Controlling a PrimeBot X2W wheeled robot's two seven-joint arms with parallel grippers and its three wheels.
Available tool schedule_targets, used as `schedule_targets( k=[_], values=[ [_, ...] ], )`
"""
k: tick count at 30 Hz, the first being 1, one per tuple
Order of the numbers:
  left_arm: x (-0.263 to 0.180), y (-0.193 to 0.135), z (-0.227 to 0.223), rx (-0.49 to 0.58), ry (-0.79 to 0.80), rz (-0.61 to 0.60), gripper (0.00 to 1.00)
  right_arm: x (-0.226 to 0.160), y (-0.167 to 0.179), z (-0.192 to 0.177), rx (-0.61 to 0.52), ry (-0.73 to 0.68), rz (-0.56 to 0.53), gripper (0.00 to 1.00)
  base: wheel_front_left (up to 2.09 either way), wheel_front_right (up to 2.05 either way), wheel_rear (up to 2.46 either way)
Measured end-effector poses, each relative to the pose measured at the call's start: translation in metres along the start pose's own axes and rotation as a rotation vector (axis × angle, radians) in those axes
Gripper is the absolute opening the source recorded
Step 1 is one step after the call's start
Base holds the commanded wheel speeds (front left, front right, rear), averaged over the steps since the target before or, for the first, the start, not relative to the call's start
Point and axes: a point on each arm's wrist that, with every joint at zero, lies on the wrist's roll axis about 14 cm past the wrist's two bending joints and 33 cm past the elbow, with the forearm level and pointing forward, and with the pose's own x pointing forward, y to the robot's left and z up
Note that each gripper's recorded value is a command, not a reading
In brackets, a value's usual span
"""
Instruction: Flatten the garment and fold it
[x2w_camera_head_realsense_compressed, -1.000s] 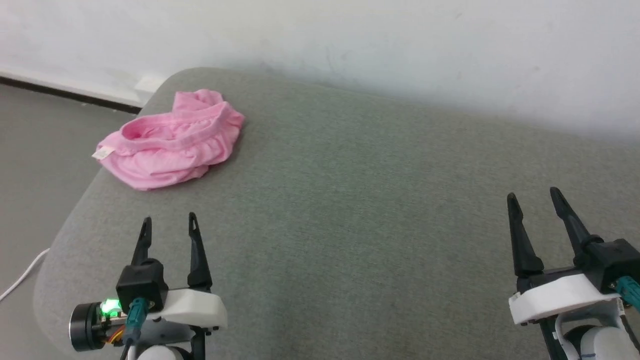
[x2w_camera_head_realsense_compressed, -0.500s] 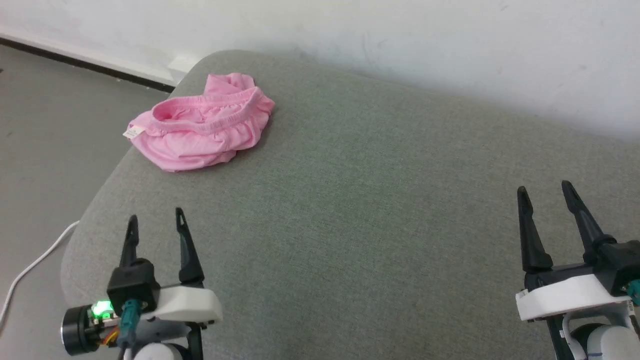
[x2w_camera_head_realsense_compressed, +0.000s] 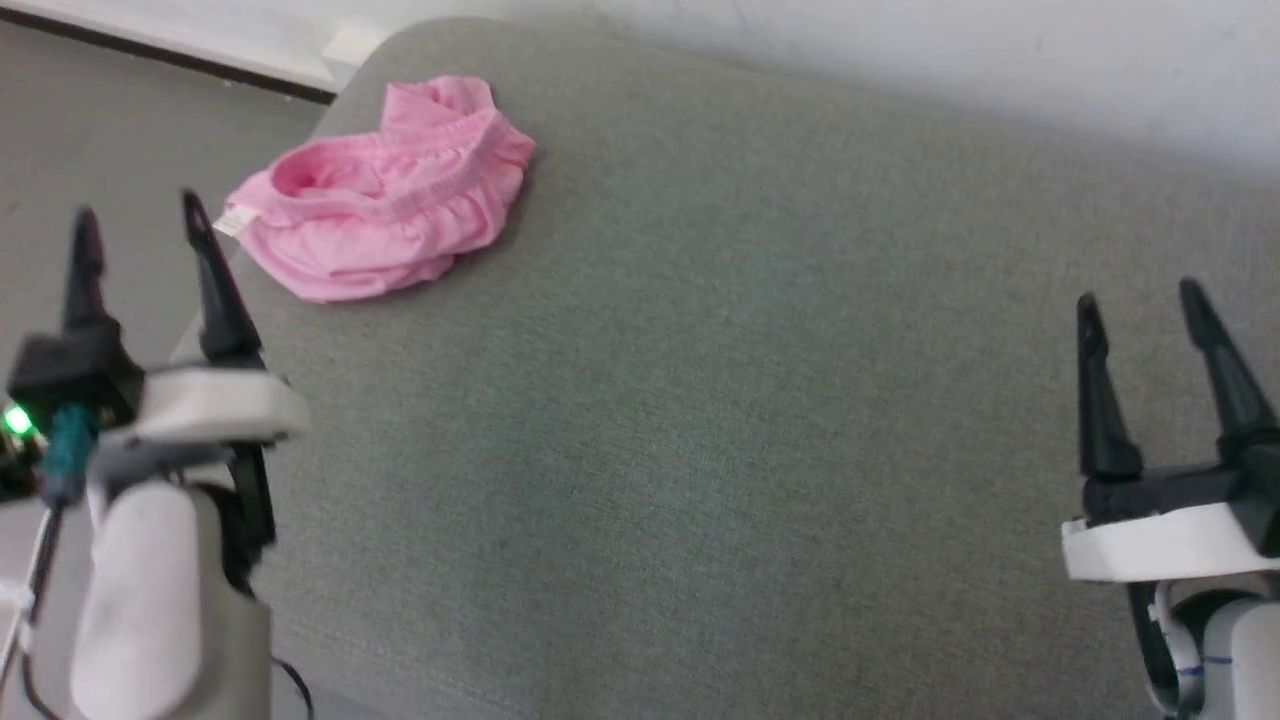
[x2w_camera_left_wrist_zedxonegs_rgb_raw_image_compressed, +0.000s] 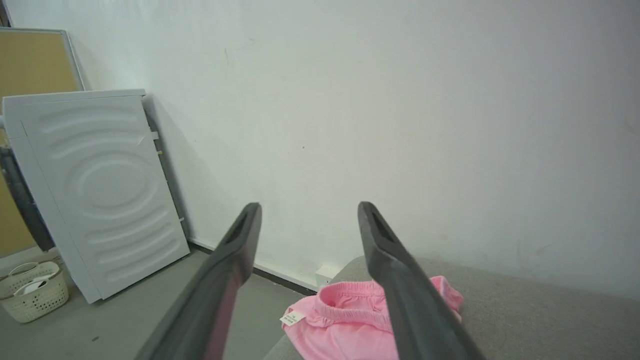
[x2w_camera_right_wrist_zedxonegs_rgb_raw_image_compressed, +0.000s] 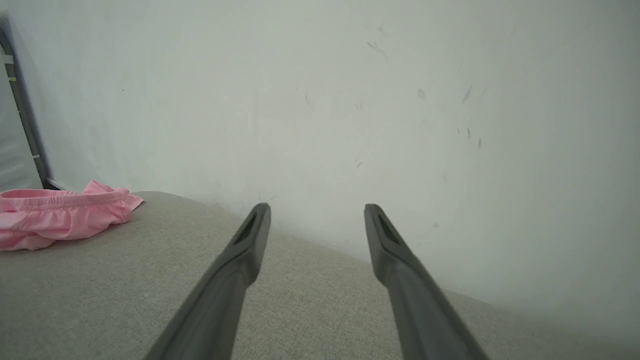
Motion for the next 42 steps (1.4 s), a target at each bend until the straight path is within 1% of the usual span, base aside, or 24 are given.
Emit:
schedule_targets(
  k=[6, 12, 14, 17, 21, 23, 26, 28, 29, 30, 32, 34, 35, 37, 41, 42],
  values=[
    [0.052, -0.023, -0.014, 0.068, 0.017, -0.091, 1.0, 0.009, -0.017, -0.021, -0.004, 0.014, -0.036, 1.0, 0.0, 0.0, 0.0],
    [0.107, -0.055, -0.039, 0.137, 0.141, -0.216, 1.0, 0.021, -0.037, -0.035, -0.003, -0.005, -0.081, 1.0, 0.0, 0.0, 0.0],
    [0.122, -0.068, -0.05, 0.142, 0.208, -0.26, 1.0, 0.023, -0.044, -0.041, -0.002, -0.006, -0.097, 1.0, 0.0, 0.0, 0.0],
    [0.134, -0.091, -0.079, 0.127, 0.371, -0.318, 1.0, 0.024, -0.056, -0.051, -0.006, -0.003, -0.125, 1.0, 0.0, 0.0, 0.0],
    [0.145, -0.106, -0.113, 0.191, 0.568, -0.358, 1.0, 0.025, -0.07, -0.061, -0.014, -0.004, -0.158, 1.0, 0.0, 0.0, 0.0],
    [0.144, -0.111, -0.134, 0.225, 0.69, -0.372, 1.0, 0.024, -0.077, -0.068, -0.018, 0.002, -0.174, 1.0, 0.0, 0.0, 0.0],
    [0.132, -0.121, -0.166, 0.246, 0.884, -0.4, 1.0, 0.021, -0.086, -0.078, -0.024, 0.015, -0.196, 1.0, 0.0, 0.0, 0.0],
    [0.117, -0.126, -0.189, 0.253, 1.032, -0.419, 1.0, 0.018, -0.091, -0.085, -0.028, 0.025, -0.207, 1.0, 0.0, 0.0, 0.0],
    [0.102, -0.126, -0.207, 0.271, 1.157, -0.431, 1.0, 0.016, -0.095, -0.092, -0.031, 0.038, -0.217, 1.0, 0.0, 0.0, 0.0],
    [0.097, -0.127, -0.214, 0.265, 1.204, -0.436, 1.0, 0.015, -0.097, -0.094, -0.034, 0.039, -0.222, 1.0, 0.0, 0.0, 0.0],
    [0.086, -0.127, -0.226, 0.282, 1.274, -0.449, 1.0, 0.014, -0.102, -0.097, -0.04, 0.043, -0.231, 1.0, 0.0, 0.0, 0.0],
    [0.07, -0.125, -0.241, 0.338, 1.337, -0.469, 1.0, 0.011, -0.105, -0.101, -0.046, 0.054, -0.238, 1.0, 0.0, 0.0, 0.0],
    [0.067, -0.126, -0.245, 0.341, 1.343, -0.478, 1.0, 0.009, -0.107, -0.103, -0.048, 0.06, -0.242, 1.0, 0.0, 0.0, 0.0],
    [0.065, -0.13, -0.249, 0.308, 1.357, -0.483, 1.0, 0.007, -0.108, -0.105, -0.051, 0.069, -0.246, 1.0, 0.0, 0.0, 0.0],
    [0.064, -0.127, -0.246, 0.336, 1.344, -0.491, 1.0, 0.007, -0.106, -0.102, -0.052, 0.068, -0.239, 1.0, 0.0, 0.0, 0.0],
    [0.064, -0.127, -0.245, 0.346, 1.332, -0.497, 0.29, 0.008, -0.106, -0.099, -0.052, 0.065, -0.238, 1.0, 0.0, 0.0, 0.0]
  ],
)
